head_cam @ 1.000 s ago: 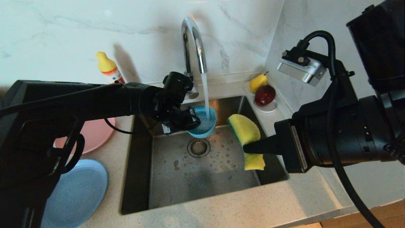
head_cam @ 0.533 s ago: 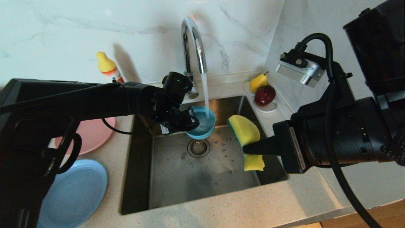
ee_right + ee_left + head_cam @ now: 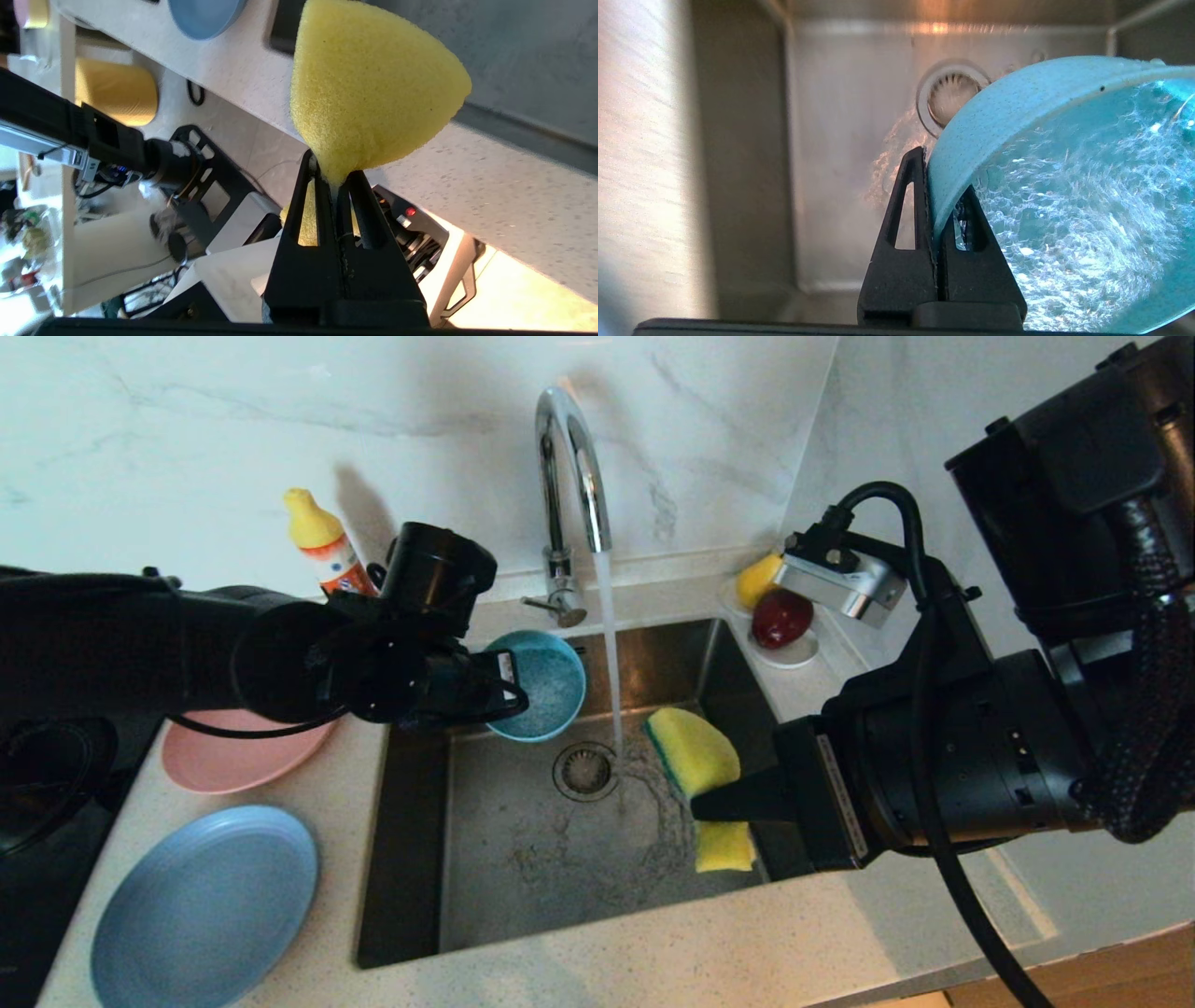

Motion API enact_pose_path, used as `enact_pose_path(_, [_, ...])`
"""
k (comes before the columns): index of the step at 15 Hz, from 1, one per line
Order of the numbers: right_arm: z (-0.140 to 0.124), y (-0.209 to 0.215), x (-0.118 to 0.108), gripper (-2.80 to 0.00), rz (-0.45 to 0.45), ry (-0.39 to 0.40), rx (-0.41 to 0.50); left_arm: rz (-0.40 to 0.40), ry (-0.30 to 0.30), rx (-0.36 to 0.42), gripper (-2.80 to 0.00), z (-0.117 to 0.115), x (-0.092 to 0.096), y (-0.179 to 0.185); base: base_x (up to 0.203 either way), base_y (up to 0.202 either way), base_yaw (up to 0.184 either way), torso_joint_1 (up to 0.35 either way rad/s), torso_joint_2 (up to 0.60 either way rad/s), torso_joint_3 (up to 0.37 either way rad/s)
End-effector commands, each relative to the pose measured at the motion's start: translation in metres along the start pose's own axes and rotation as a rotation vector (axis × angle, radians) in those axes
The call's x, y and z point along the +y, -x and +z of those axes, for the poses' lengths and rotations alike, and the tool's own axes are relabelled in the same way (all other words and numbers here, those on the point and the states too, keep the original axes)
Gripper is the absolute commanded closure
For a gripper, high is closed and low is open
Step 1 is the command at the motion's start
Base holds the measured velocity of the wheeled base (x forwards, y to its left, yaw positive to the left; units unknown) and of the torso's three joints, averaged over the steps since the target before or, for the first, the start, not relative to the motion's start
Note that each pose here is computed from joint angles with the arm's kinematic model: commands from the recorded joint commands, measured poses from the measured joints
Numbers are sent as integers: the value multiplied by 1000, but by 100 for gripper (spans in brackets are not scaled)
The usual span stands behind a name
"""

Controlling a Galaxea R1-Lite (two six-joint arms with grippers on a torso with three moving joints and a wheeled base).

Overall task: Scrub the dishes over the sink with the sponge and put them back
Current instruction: Wash the bowl

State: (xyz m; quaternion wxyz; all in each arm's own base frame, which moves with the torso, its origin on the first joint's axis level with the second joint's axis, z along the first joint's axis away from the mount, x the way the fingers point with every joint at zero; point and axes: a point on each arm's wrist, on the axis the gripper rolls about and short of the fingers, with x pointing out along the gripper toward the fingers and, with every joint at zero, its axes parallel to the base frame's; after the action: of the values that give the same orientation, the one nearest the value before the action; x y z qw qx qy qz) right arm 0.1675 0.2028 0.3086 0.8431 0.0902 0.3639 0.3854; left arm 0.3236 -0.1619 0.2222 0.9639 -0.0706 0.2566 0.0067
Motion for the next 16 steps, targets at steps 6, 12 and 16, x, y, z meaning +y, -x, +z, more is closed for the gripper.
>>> enact_pose_path(6, [-3,-15,0,0,23,-5,57,-230,-51,-573,0,17,41,100,0,0,0,0,0,0])
enact_pose_path(12, [-6,-18,1,0,97,-43,115,-368,-166,-826,0,6,54,130,0,0,0,0,0,0])
enact_pose_path(16, [-7,-23,-1,0,104,-50,137,-361,-241,-933,0,-2,59,135,0,0,0,0,0,0])
